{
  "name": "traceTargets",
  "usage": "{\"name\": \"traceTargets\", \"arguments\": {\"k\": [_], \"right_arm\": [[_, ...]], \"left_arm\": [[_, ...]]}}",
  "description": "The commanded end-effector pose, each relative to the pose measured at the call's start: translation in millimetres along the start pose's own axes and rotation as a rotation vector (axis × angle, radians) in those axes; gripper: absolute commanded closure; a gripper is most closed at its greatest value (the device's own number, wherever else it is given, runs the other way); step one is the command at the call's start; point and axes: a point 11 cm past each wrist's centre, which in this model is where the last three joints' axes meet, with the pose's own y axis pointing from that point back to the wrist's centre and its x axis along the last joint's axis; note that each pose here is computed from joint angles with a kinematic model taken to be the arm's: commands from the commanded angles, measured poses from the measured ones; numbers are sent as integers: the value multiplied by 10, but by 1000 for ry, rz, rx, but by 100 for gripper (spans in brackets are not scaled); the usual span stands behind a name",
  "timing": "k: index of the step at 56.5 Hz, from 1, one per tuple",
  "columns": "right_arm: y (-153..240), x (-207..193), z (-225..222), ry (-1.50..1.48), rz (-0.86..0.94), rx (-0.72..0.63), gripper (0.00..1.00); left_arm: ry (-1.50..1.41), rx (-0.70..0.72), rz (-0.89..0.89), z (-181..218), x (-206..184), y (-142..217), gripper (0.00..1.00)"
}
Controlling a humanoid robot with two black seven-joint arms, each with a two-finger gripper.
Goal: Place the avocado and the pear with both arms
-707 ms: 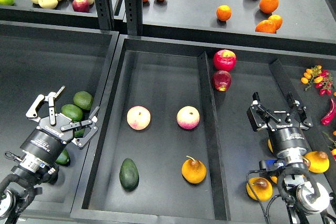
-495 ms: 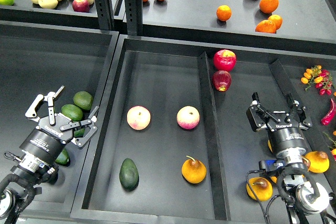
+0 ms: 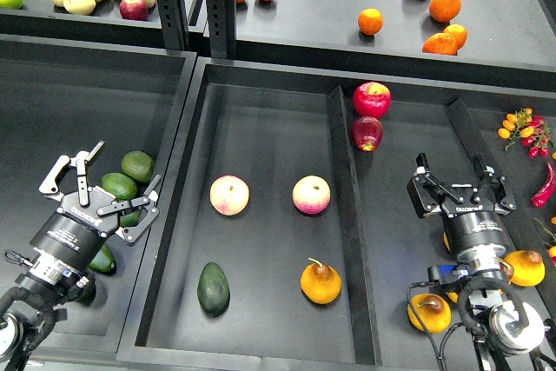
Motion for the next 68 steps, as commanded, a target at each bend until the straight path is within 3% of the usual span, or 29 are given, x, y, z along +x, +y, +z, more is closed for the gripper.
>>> {"name": "traceTargets", "arguments": {"k": [1, 50, 56, 68], "right_arm": [[0, -1, 2, 0, -1, 0, 0], [11, -22, -6, 4, -28, 2, 0], [11, -22, -6, 4, -28, 2, 0], [31, -4, -8, 4, -23, 2, 0]], "left_arm": [[1, 1, 0, -8, -1, -3, 0], [8, 86, -17, -218, -37, -88, 0], [-35, 113, -35, -202, -100, -187, 0], [-258, 302, -128, -146, -462, -645, 0]]}}
